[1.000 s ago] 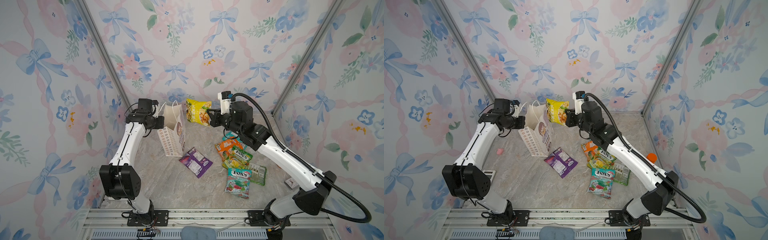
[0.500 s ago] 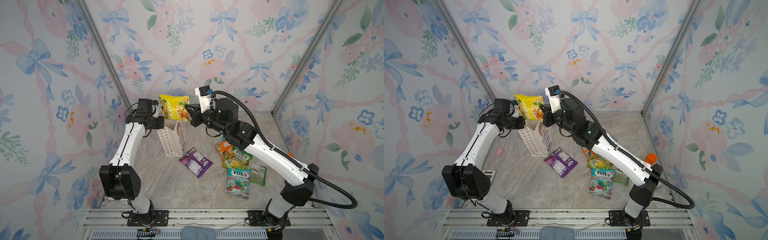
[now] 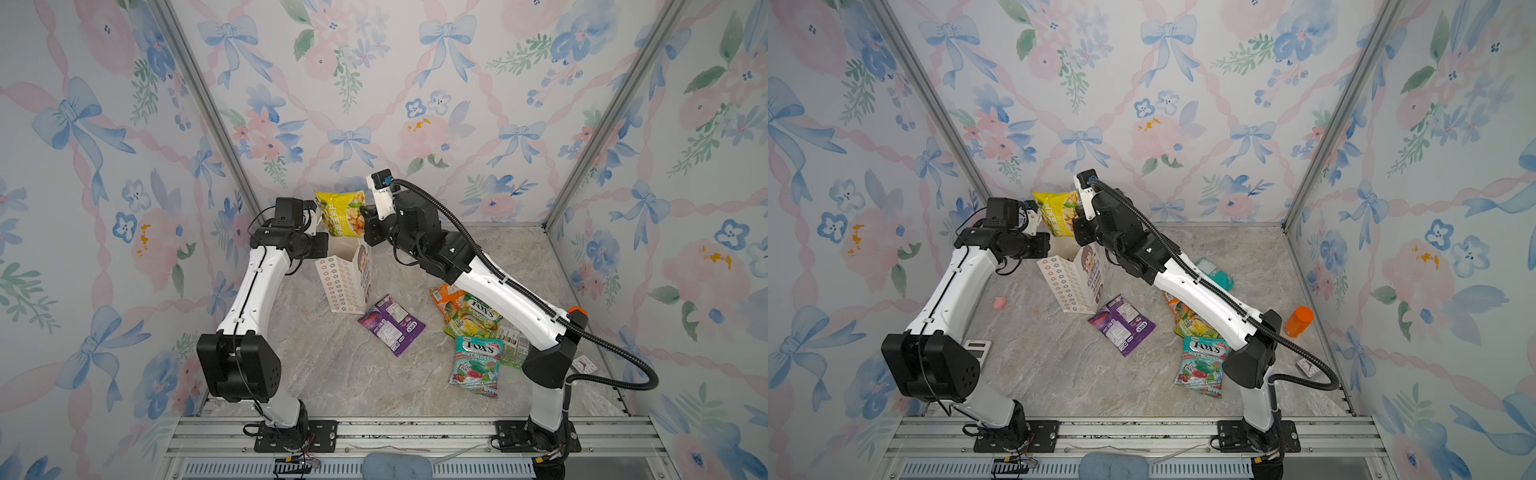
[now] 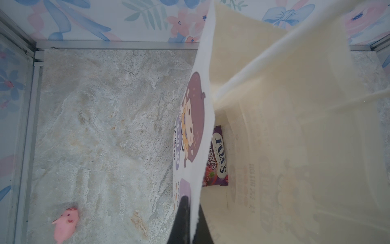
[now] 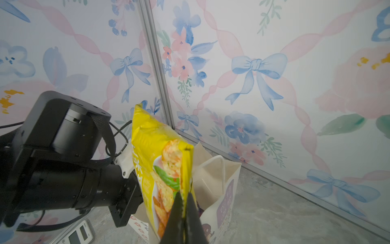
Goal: Place the snacks into the paper bag
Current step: Place the snack in the paper bag.
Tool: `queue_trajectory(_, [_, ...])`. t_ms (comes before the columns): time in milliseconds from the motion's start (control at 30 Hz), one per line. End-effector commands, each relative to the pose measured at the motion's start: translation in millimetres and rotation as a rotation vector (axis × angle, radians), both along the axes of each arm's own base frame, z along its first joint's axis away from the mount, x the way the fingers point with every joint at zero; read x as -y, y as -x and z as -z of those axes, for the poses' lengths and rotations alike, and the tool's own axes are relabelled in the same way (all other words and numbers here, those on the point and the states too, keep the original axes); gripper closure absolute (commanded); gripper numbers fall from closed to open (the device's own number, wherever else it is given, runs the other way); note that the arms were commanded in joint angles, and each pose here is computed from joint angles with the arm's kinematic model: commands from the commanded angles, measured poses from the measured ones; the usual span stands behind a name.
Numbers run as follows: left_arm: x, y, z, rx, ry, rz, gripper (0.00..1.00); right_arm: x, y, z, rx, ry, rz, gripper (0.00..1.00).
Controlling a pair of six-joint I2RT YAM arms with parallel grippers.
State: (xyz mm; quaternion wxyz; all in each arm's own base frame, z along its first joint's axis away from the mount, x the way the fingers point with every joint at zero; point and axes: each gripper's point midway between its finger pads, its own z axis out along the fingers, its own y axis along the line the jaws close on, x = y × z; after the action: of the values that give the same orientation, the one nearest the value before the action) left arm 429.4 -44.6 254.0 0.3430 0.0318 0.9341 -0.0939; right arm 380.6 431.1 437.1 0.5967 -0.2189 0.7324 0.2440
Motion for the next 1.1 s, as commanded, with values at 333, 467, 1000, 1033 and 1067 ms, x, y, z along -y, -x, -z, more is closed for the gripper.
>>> queue_trajectory(333, [7,9,-14,0.029,0.037,0.012,1.00,49,-23,8,0.034,0.110,0.196,1.00])
queue_trajectory(467, [8,9,-17,0.038,0.045,0.015,1.00,47,-29,20,0.017,0.171,0.213,1.00])
queue_trajectory(1000, [10,10,-22,0.054,0.056,0.020,1.00,17,-29,54,-0.035,0.333,0.175,1.00])
queue_trajectory(1033, [10,10,-21,0.052,0.056,0.021,1.00,16,-28,55,-0.037,0.334,0.173,1.00])
queue_trajectory(1067, [9,10,-21,0.053,0.056,0.019,1.00,16,-28,57,-0.039,0.336,0.174,1.00])
